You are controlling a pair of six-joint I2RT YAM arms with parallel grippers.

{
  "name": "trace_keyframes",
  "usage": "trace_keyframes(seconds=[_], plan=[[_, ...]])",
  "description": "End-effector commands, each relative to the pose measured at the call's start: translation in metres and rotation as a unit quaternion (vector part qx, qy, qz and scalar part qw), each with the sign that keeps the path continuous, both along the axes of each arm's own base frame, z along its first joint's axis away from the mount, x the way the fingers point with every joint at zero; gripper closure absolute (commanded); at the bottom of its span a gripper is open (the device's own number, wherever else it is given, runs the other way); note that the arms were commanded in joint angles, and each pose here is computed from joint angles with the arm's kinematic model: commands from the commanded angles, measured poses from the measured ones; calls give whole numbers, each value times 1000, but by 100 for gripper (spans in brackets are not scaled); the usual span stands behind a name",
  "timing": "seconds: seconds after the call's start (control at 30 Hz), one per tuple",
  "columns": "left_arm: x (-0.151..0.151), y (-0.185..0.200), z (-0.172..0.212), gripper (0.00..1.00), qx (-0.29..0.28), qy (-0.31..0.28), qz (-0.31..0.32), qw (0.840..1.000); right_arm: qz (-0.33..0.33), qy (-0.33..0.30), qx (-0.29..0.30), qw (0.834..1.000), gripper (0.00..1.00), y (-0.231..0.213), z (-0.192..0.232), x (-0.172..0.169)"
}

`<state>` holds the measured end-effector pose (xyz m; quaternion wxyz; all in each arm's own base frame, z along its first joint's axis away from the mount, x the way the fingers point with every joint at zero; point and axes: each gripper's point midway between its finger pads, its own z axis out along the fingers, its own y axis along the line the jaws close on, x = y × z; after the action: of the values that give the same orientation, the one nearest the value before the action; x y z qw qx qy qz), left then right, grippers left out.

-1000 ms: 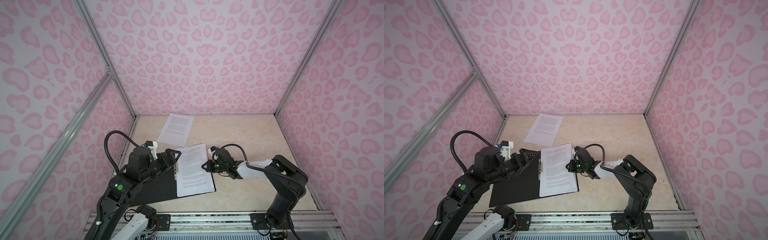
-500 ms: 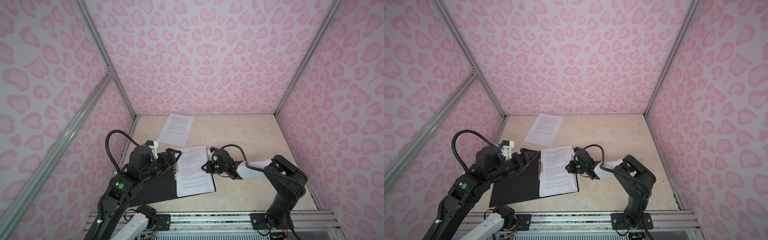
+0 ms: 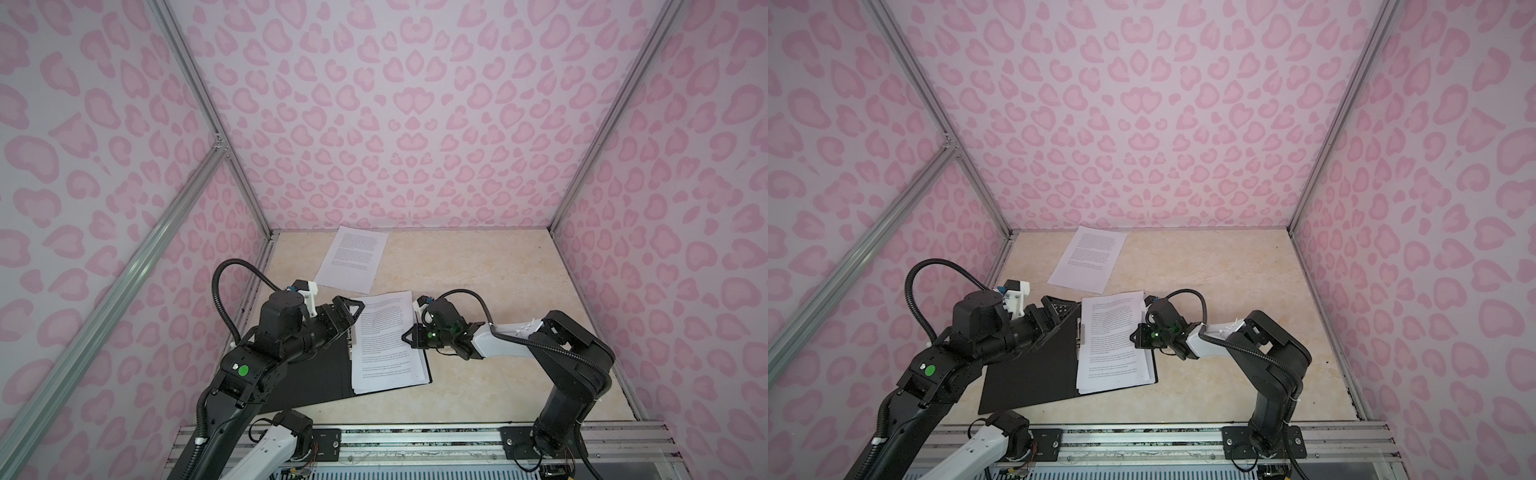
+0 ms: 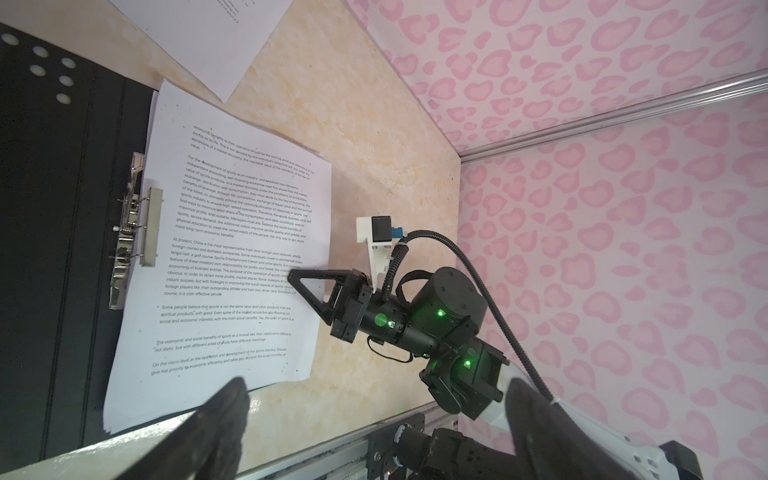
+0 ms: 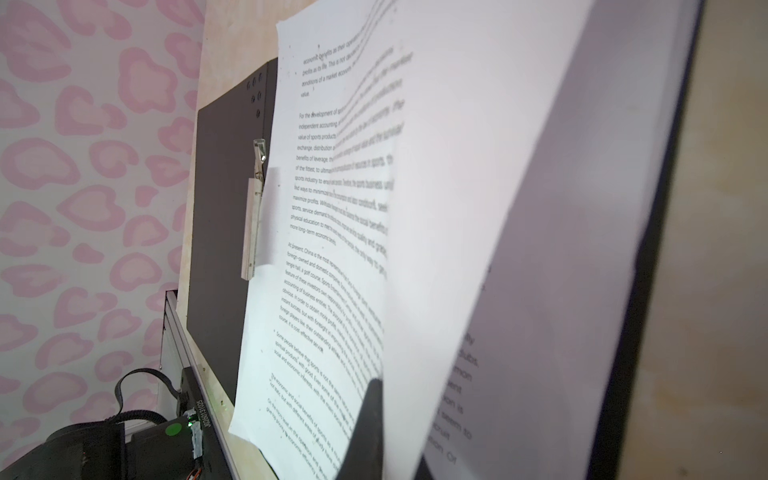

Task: Put the files into the folder

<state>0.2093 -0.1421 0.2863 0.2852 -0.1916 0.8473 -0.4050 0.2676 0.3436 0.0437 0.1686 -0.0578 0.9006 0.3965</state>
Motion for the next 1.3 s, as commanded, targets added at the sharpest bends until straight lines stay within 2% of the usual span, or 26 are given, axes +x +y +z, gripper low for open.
trace_keyframes(seconds=[0.0,0.73,0.77,0.83,0.93,1.07,1.27], plan=[[3,-2,8,3,-5,-17,-3,1000,8,0,-4,1000,100,0,-1,-2],[10,4,-17,3,23,4,16,1000,31,-14,-32,999,100,-2,1,-4],[11,5,-18,3,26,5,18,999,32,-15,-35,999,97,-2,1,-4],[11,6,-21,3,31,7,20,999,32,-17,-41,998,79,-3,2,-3],[13,8,-26,3,41,10,22,999,35,-26,-60,997,62,-6,4,-2],[15,15,-33,3,62,9,31,998,33,-35,-81,996,50,-10,9,5],[23,35,-38,3,122,-15,60,991,30,-35,-97,994,40,-18,5,14]])
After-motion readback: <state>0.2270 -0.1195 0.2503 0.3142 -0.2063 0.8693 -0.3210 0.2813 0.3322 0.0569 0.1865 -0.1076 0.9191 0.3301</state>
